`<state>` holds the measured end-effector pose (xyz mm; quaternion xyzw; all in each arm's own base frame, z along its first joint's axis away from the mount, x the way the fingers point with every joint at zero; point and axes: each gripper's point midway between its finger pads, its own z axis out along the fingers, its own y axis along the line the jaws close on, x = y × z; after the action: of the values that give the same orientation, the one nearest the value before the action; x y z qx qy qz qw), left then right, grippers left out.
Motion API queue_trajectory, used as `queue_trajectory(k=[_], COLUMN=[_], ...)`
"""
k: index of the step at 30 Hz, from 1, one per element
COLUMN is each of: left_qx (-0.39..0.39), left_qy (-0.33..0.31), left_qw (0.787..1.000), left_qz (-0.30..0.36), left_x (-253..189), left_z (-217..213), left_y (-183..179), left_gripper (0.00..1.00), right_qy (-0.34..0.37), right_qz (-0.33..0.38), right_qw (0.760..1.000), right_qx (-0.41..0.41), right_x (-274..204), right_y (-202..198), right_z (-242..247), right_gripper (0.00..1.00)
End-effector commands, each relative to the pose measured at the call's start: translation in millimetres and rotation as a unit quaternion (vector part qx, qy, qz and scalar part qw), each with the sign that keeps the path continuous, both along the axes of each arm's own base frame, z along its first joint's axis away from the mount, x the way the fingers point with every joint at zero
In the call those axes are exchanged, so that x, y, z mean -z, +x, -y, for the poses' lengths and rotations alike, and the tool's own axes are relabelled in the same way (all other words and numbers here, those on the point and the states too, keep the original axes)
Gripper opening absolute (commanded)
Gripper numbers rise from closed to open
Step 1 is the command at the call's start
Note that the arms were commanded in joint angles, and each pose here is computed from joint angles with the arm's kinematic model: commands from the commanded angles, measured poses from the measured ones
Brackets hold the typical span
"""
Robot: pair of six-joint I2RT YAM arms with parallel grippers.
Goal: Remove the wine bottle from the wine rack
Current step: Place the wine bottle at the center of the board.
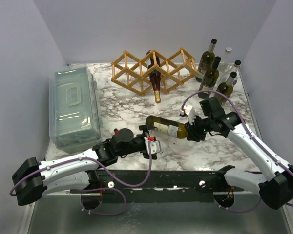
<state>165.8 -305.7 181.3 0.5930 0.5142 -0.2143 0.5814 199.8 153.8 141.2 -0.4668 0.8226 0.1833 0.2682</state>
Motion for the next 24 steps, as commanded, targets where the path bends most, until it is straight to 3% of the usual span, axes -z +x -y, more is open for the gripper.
queue_trajectory(k=[1,9,18,24], left_qx=[0.016,0.017,0.009,0.009], left_qy=[0.015,0.047,0.027,0.055], left_qw=[0.999,0.998,0.996,0.996], left_qz=[0.033,0.041,0.08,0.075], left_x=[-1.6,14.8,-2.7,18.8], left_z=[12.3,28.8,31.4,31.0], left_y=[5.8,18.9,26.5,28.9], left_gripper=[0.99,0.99,0.99,0.99], right_qy=[0.06,0.073,0.079,0.107], right_qz=[0.032,0.014,-0.006,-0.028], right_qw=[0.996,0.991,0.988,0.982], right_qx=[-0.065,-0.112,-0.13,-0.151], right_x=[-35.6,-39.2,-36.2,-45.6], right_y=[3.8,-3.3,-11.1,-22.9], right_z=[-25.2,-34.3,-37.0,-45.1], right_gripper=[0.0,0.0,0.0,0.0])
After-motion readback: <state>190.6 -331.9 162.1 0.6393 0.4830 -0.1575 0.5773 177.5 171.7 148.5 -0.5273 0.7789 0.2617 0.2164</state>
